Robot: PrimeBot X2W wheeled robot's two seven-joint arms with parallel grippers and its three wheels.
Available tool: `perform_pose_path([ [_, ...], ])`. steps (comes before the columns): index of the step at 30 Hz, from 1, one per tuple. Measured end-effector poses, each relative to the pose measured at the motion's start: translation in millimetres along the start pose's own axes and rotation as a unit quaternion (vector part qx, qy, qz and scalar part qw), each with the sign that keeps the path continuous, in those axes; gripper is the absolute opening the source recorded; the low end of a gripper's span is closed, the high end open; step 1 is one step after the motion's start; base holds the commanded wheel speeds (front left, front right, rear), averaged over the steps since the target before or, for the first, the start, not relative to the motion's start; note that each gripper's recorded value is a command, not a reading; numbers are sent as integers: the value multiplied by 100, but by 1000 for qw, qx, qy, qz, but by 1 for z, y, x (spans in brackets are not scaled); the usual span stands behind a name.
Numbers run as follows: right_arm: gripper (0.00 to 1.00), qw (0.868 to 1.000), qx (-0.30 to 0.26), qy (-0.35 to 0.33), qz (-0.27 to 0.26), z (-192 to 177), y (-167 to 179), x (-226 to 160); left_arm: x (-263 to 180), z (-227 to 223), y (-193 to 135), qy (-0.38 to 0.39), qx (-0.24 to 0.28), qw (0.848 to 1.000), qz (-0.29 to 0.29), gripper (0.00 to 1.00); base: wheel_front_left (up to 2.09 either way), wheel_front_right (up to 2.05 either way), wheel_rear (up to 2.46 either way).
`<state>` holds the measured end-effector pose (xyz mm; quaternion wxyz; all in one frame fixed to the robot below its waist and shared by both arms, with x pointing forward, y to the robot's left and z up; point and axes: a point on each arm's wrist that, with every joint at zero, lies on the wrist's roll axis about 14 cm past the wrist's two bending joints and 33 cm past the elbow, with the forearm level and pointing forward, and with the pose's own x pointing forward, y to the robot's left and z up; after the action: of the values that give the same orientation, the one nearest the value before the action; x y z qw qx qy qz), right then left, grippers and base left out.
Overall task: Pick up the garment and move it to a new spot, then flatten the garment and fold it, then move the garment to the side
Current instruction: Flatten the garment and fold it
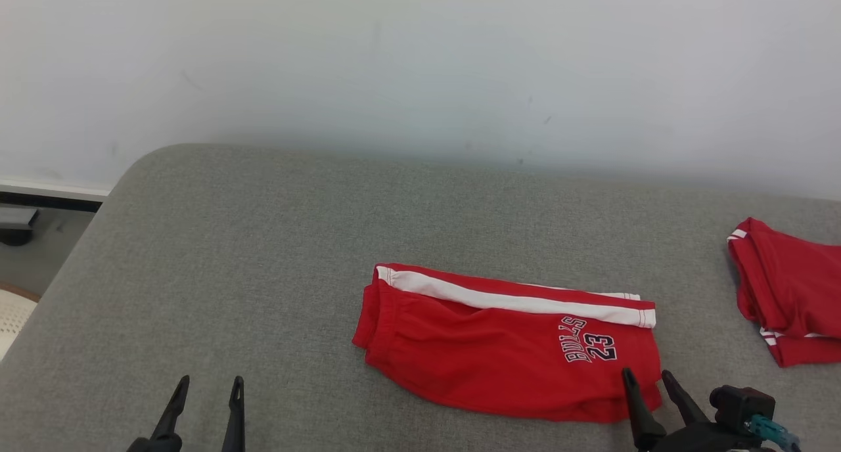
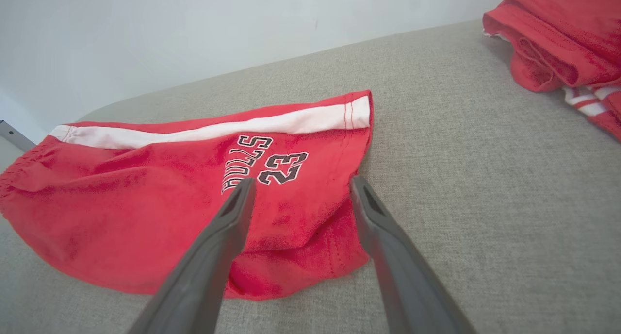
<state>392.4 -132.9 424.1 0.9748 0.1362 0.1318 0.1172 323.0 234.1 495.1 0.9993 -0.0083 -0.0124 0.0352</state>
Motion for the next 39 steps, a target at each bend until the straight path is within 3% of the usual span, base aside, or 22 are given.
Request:
perform_pose_path([
  [6, 100, 997, -29, -70, -12, 41, -7, -5, 0, 2, 2, -3, 7, 1000, 3, 100, 0, 0, 0],
  [11, 100, 986, -56, -156, -28, 87, -11, -25, 3, 7, -3, -8, 14, 1000, -8, 100, 0, 0, 0],
  [17, 100, 974, -72, -209, -52, 108, -14, -55, 13, 15, -20, -15, 16, 999, -32, 100, 0, 0, 0],
  [28, 100, 966, -69, -224, -108, 102, -35, -96, 19, 7, -39, 0, 23, 998, -65, 100, 0, 0, 0],
  [39, 100, 971, -73, -206, -95, 86, -22, -97, 18, 4, -39, 4, 33, 997, -70, 100, 0, 0, 0],
])
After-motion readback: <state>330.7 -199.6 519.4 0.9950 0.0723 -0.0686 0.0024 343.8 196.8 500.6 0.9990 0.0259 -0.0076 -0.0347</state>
